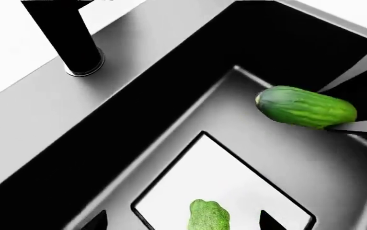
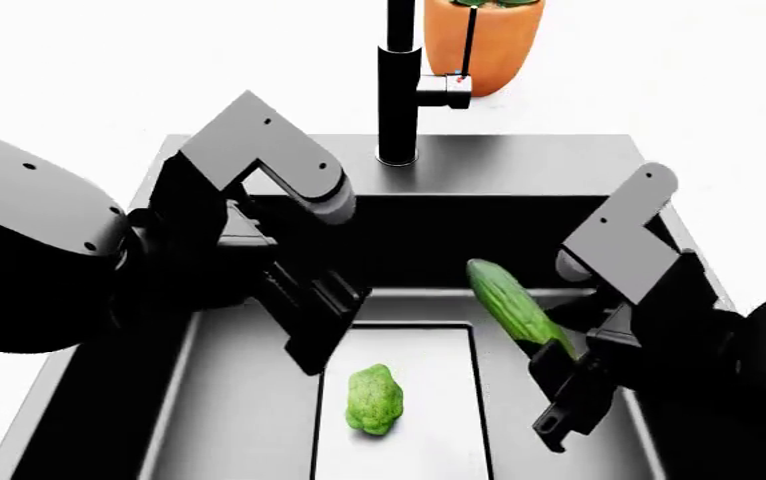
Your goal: Pick up the fruits and vegetables and place them in the sink. Turn on the sink faucet to wash them. Then turn the sink off and put them in the tray.
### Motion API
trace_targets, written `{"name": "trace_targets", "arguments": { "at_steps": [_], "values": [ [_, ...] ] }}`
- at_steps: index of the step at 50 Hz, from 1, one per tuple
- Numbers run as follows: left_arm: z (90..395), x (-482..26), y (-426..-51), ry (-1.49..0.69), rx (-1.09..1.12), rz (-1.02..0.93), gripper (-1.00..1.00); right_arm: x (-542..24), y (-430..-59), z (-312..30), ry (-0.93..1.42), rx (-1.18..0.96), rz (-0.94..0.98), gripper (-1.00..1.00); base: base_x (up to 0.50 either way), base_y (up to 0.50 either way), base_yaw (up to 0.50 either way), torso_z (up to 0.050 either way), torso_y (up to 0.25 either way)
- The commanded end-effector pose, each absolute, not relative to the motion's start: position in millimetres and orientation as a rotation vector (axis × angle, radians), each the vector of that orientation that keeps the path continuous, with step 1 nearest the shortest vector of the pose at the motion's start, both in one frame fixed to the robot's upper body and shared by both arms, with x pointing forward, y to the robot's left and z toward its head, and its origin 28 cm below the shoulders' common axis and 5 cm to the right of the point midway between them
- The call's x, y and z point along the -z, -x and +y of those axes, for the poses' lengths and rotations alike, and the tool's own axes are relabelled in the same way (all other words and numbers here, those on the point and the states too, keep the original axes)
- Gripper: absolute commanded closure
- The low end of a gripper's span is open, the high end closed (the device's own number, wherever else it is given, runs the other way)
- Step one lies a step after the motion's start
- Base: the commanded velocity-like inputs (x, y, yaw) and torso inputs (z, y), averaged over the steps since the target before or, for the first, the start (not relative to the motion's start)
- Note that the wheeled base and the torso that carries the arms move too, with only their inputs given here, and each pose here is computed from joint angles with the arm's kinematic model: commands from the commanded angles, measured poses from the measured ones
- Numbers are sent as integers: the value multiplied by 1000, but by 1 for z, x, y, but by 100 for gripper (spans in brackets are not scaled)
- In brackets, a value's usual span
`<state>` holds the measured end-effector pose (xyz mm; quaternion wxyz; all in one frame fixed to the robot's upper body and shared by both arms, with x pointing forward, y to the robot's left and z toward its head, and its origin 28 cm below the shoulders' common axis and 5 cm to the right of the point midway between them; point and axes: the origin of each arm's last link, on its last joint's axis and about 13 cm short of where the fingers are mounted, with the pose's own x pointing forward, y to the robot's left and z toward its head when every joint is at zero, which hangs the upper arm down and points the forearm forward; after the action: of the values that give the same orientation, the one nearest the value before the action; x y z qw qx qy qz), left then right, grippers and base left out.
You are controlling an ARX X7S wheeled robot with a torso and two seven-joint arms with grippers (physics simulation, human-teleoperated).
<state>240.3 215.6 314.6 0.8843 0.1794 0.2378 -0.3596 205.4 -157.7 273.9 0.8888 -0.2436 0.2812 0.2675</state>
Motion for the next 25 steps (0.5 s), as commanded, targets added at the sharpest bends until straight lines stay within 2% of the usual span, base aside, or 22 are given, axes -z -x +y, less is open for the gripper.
{"name": "trace_targets", "arguments": {
  "at_steps": [1,25],
  "values": [
    [206,-278,-246,-363,821,599,-100,-306,-172,-171,510,-442,479,100,0,0,0,0,0],
    [193,-224,-269,-327,799,666,-100,-298,-183,-170,483,-447,450,100,0,0,0,0,0]
  ]
}}
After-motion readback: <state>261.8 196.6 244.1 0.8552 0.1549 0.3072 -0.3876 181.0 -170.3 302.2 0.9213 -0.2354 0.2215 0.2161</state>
